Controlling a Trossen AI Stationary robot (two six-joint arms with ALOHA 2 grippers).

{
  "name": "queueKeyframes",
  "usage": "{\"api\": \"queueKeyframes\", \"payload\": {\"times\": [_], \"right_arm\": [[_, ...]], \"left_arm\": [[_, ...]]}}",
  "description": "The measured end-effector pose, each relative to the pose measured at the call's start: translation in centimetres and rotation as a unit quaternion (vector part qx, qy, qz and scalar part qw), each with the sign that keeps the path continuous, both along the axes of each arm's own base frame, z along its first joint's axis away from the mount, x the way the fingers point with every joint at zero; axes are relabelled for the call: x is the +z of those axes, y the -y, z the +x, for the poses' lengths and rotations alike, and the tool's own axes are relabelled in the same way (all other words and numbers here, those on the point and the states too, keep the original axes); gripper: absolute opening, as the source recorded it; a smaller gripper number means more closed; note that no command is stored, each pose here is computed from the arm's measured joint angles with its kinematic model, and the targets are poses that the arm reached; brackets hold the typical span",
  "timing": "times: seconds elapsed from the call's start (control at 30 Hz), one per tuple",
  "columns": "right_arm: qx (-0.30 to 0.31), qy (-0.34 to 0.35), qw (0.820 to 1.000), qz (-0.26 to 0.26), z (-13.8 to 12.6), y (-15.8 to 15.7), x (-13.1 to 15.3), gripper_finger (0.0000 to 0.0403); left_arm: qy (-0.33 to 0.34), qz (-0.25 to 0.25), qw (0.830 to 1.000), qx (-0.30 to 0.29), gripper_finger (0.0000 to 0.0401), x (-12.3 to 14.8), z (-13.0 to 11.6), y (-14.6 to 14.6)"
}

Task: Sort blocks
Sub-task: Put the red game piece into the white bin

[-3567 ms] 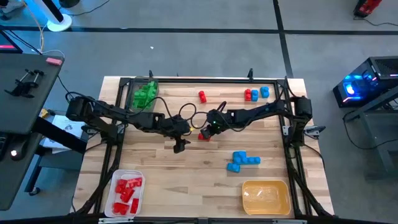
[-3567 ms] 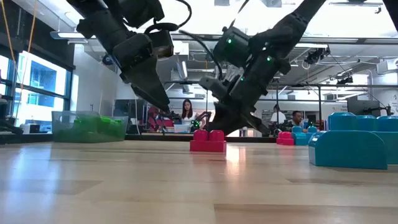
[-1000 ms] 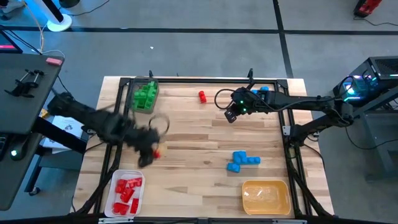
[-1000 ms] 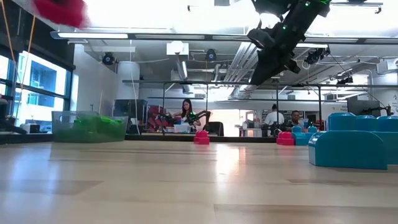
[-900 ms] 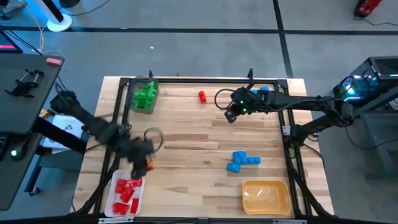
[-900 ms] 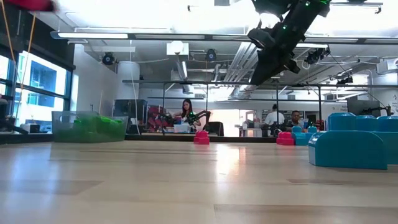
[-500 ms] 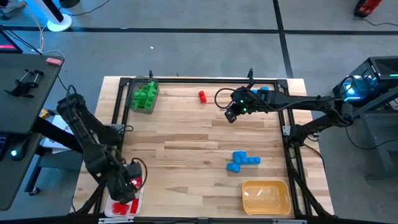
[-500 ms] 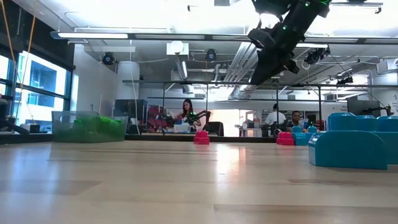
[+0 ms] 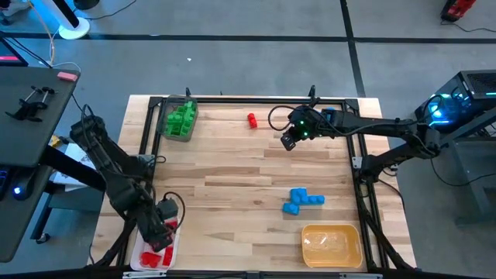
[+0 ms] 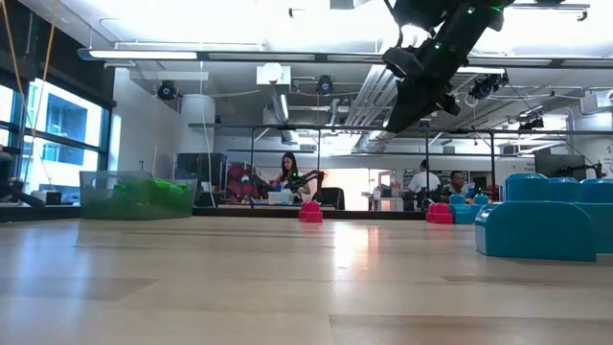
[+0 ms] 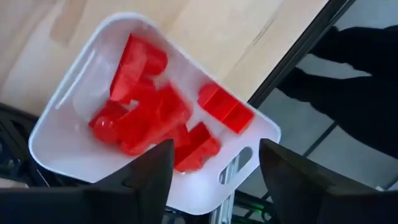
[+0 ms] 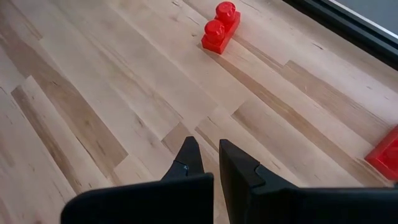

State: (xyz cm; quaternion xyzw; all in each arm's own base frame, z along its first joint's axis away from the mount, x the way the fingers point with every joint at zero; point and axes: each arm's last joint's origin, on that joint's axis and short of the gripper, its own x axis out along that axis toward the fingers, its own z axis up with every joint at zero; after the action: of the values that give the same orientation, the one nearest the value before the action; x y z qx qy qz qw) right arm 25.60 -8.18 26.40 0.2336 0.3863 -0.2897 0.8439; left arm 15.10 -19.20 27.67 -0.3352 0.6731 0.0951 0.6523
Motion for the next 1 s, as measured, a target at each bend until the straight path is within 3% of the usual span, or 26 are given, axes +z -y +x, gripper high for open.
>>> {"api": "queueKeyframes", "payload": {"times": [0.1,0.23,0.43,0.57,0.63,0.7,0.8,1.0], "right_arm": [[0.000,0.000,1.000,0.000,0.0,0.0,0.0,0.0000],[0.009,0.004,1.000,0.011,0.0,-0.1,0.0,0.0000],[0.003,0.032,0.998,0.054,0.2,-0.5,0.2,0.0000],[-0.010,0.063,0.996,0.068,0.1,-1.2,1.0,0.0000],[-0.020,0.082,0.994,0.076,0.0,-1.6,1.5,0.0000],[-0.026,0.098,0.991,0.083,-0.1,-2.0,1.9,0.0000],[-0.030,0.120,0.988,0.093,-0.1,-2.6,2.4,0.0000],[-0.057,0.141,0.983,0.100,0.2,-3.7,2.7,0.0000]], "left_arm": [[0.040,0.009,0.999,0.000,0.0238,0.6,0.9,-1.4],[0.137,0.090,0.986,0.011,0.0246,1.4,3.9,-5.7],[0.222,0.239,0.945,0.008,0.0246,0.7,11.1,-16.7],[0.294,0.305,0.903,0.075,0.0246,-0.7,15.7,-25.0],[0.311,0.315,0.891,0.100,0.0246,-1.7,17.2,-28.9],[0.312,0.314,0.892,0.097,0.0246,-2.7,18.3,-32.5],[0.288,0.297,0.907,0.079,0.0246,-4.3,19.8,-36.5],[0.184,0.276,0.942,0.046,0.0246,-7.1,23.0,-41.4]]}}
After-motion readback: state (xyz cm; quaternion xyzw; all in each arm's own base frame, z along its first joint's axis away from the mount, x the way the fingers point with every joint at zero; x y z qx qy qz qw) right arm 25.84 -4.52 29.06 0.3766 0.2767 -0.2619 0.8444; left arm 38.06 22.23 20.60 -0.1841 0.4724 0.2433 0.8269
